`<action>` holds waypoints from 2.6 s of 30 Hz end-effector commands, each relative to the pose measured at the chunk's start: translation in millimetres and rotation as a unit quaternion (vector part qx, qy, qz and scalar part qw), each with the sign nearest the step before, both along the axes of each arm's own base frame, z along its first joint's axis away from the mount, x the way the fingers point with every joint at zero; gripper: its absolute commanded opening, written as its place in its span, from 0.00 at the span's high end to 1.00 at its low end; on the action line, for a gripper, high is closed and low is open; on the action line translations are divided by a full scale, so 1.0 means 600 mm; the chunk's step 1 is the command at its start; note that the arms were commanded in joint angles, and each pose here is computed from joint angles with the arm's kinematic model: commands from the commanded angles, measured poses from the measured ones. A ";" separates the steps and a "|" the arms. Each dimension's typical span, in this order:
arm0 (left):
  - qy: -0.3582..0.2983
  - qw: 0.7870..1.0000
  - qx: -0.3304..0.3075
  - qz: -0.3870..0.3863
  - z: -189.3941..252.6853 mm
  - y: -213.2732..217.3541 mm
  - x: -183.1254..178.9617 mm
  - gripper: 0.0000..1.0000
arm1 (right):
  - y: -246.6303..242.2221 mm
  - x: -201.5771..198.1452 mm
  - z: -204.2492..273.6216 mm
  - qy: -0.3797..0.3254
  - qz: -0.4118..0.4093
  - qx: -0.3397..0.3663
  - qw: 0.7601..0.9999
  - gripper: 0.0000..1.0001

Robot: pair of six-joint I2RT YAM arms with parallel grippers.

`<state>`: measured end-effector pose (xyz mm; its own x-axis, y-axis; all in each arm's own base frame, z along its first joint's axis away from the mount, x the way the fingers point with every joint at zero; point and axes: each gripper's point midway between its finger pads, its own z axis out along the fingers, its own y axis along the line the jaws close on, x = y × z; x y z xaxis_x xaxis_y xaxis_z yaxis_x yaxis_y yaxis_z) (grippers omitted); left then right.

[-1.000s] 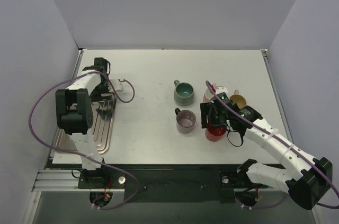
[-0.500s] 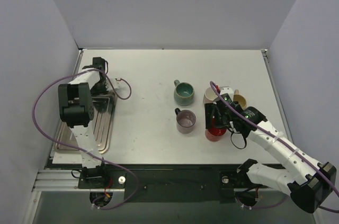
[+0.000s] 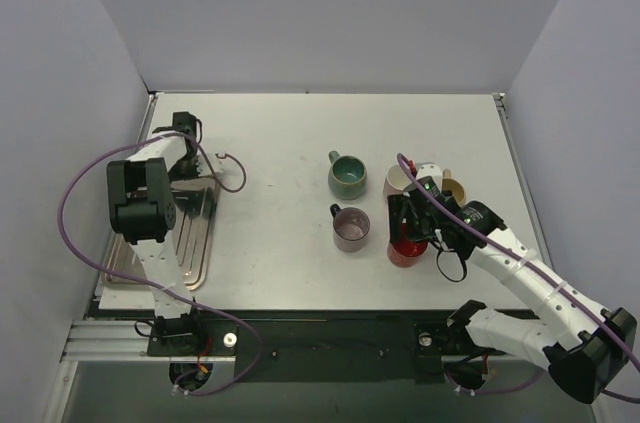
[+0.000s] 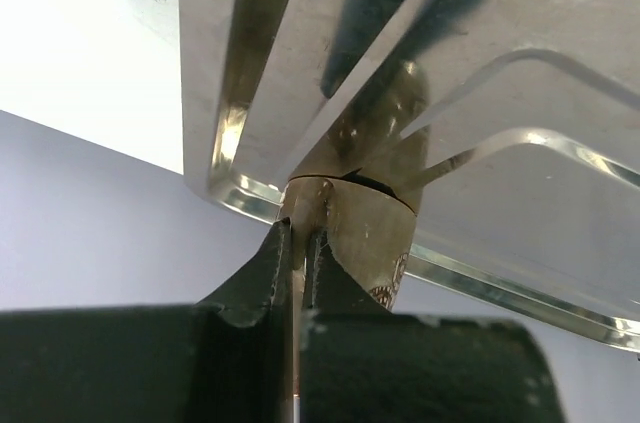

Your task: Turn the mug right side up

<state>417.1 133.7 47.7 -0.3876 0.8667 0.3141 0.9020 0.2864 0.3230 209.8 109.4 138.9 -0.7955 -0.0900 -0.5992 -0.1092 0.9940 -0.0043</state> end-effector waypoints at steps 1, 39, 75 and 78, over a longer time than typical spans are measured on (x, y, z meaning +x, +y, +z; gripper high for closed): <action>-0.017 1.000 -0.003 0.009 0.038 0.001 -0.006 1.00 | -0.020 -0.005 0.026 -0.020 -0.005 -0.016 1.000 0.20; 0.032 0.652 -0.757 -0.038 0.641 -0.708 -0.328 1.00 | 0.321 -0.034 0.462 -0.276 0.269 0.450 0.806 0.25; -0.404 0.719 -0.513 0.238 0.319 -0.278 -0.083 0.09 | -0.140 0.012 -0.122 0.068 -0.203 0.050 0.976 1.00; -0.391 0.728 -0.502 0.255 0.270 -0.265 -0.088 0.09 | -0.149 0.013 -0.159 0.099 -0.224 0.071 0.967 1.00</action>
<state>347.5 -23.3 200.6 -0.5567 0.2041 -0.8053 0.2375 0.9680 0.0812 198.0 12.4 57.9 -0.8493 0.3094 -0.4278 0.3425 0.9395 -0.0006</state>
